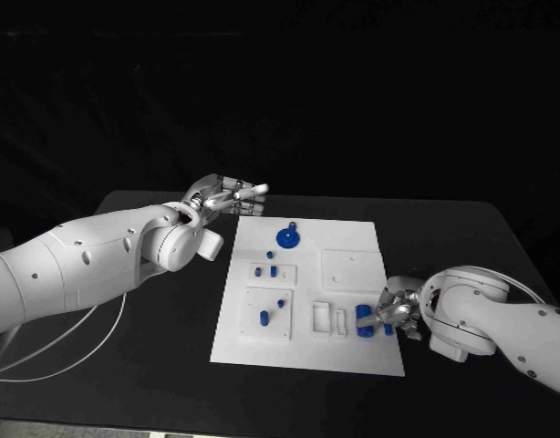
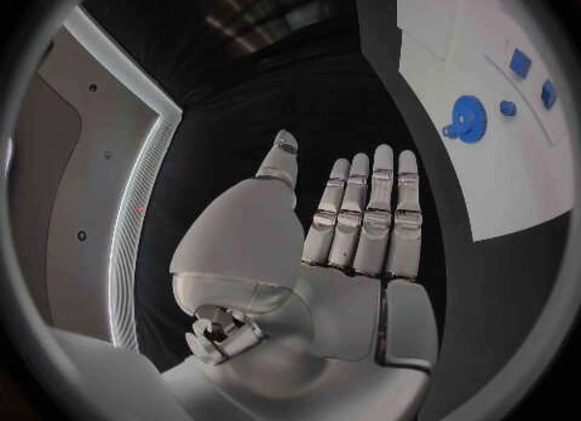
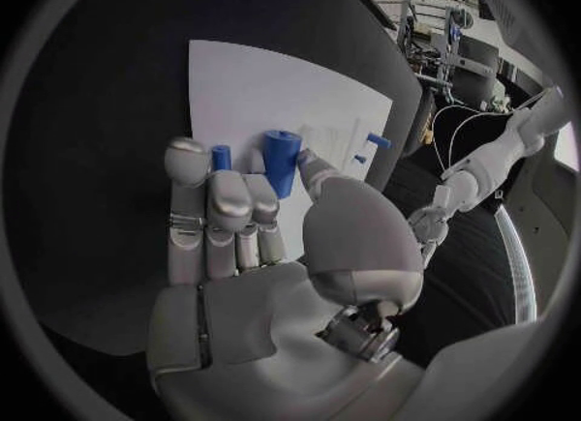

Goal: Assemble the parts on the task board

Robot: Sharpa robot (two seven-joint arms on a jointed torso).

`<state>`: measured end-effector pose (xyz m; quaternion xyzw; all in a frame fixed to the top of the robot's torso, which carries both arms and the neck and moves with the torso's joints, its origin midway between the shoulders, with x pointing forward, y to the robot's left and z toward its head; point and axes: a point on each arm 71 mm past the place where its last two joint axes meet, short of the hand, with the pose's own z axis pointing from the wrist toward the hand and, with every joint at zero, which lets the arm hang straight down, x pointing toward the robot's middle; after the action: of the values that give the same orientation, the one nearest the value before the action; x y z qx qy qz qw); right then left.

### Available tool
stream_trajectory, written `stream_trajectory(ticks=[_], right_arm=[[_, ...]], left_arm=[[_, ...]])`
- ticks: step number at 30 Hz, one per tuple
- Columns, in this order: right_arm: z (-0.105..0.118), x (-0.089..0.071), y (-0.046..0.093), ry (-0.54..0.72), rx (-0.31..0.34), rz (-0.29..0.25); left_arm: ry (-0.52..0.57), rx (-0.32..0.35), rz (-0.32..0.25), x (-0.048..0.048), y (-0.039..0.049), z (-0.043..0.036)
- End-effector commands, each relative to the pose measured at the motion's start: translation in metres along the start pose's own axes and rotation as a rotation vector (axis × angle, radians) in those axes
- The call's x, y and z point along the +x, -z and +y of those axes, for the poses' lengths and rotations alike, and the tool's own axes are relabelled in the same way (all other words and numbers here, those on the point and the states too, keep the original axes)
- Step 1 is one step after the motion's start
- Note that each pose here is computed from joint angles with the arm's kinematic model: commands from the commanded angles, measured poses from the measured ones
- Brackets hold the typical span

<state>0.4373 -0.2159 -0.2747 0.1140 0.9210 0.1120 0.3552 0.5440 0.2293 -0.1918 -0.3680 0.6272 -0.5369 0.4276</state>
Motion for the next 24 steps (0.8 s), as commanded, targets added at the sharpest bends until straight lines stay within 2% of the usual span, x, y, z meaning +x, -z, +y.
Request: stream_trajectory(ticks=[1,11,24], right_arm=[[-0.002,0.004,-0.004,0.042,0.061,-0.026],[0.005,0.012,-0.01,0.061,0.061,-0.042],[0.007,0.016,-0.011,0.071,0.064,-0.036]], left_arm=[[0.012,0.002,0.018,0.0026,-0.0007,-0.0009],[0.014,-0.003,0.025,0.0036,-0.0012,-0.0006],[0.017,-0.007,0.035,0.0052,-0.0015,-0.0006]])
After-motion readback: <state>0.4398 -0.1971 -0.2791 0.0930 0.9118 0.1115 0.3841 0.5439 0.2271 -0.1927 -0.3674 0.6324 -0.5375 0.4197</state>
